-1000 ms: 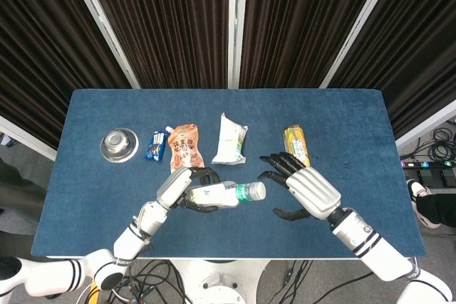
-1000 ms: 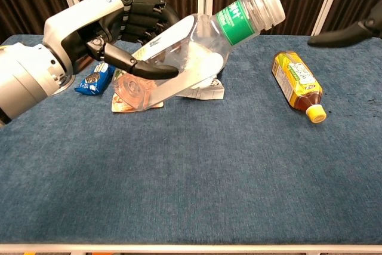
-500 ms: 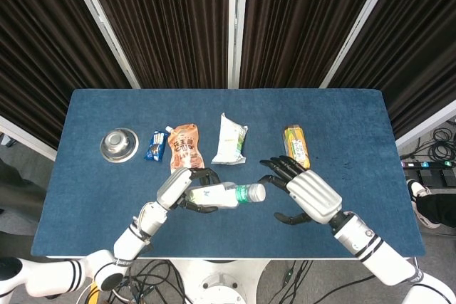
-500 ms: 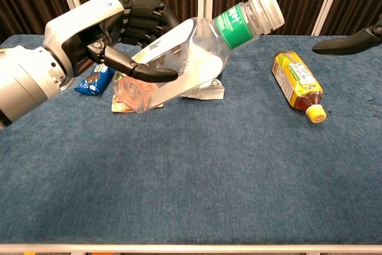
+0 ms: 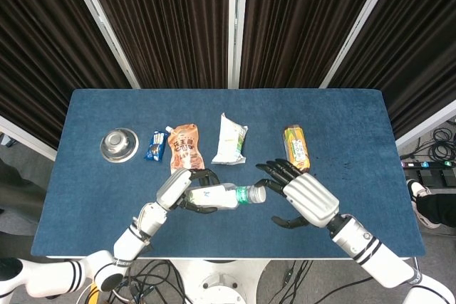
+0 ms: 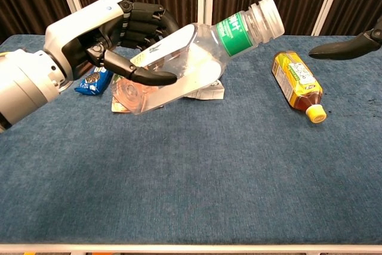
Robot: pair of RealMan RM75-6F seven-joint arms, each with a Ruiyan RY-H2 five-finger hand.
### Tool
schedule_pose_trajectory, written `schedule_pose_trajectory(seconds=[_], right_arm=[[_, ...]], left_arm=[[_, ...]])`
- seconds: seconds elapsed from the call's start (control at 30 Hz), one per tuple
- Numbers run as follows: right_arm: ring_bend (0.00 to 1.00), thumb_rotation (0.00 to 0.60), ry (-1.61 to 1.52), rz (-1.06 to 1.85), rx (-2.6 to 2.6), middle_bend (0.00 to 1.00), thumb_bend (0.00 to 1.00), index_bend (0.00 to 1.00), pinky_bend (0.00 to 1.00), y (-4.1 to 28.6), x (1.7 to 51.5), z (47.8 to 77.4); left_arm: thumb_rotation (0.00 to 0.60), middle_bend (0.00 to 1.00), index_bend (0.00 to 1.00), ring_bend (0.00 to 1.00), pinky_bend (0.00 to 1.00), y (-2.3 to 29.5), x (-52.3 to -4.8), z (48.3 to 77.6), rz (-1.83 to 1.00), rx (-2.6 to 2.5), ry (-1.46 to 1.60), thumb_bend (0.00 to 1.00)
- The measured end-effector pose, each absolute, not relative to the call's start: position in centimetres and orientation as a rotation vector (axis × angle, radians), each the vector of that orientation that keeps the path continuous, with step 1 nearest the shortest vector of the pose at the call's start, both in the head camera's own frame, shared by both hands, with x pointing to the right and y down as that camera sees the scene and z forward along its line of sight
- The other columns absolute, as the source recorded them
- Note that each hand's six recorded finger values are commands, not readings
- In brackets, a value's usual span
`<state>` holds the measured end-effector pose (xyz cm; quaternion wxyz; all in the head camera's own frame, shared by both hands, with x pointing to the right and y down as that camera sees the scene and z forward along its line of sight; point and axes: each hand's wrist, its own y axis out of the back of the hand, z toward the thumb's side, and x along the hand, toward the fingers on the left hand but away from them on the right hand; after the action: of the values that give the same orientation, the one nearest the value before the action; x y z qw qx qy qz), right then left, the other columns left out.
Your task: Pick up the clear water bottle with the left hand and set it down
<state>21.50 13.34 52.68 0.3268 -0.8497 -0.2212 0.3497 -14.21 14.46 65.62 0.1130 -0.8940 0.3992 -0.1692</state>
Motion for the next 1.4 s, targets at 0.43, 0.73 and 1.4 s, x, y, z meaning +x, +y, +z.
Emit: schedule_pose_trajectory(seconds=[0.43, 0.73, 1.4], right_arm=[[0.00, 0.578, -0.605, 0.896, -2.233, 0.05, 0.16, 0.21, 0.00, 13.0, 21.5, 52.4], [0.00, 0.598, -0.693, 0.840, -2.212, 0.07, 0.17, 0.22, 0.00, 12.2, 21.1, 52.0], [0.00, 0.600, -0.765, 0.822, -2.176, 0.09, 0.21, 0.34, 0.00, 10.9, 20.0, 52.1]], left_arm=[[0.600, 0.62, 0.67, 0.55, 0.53, 14.4, -14.2, 65.5, -0.488, -2.621, 1.179, 0.25], [0.600, 0.62, 0.68, 0.55, 0.53, 14.2, -14.2, 65.0, -0.444, -2.624, 1.225, 0.25], [0.600, 0.63, 0.69, 0.55, 0.53, 14.3, -14.2, 64.7, -0.416, -2.617, 1.245, 0.25]])
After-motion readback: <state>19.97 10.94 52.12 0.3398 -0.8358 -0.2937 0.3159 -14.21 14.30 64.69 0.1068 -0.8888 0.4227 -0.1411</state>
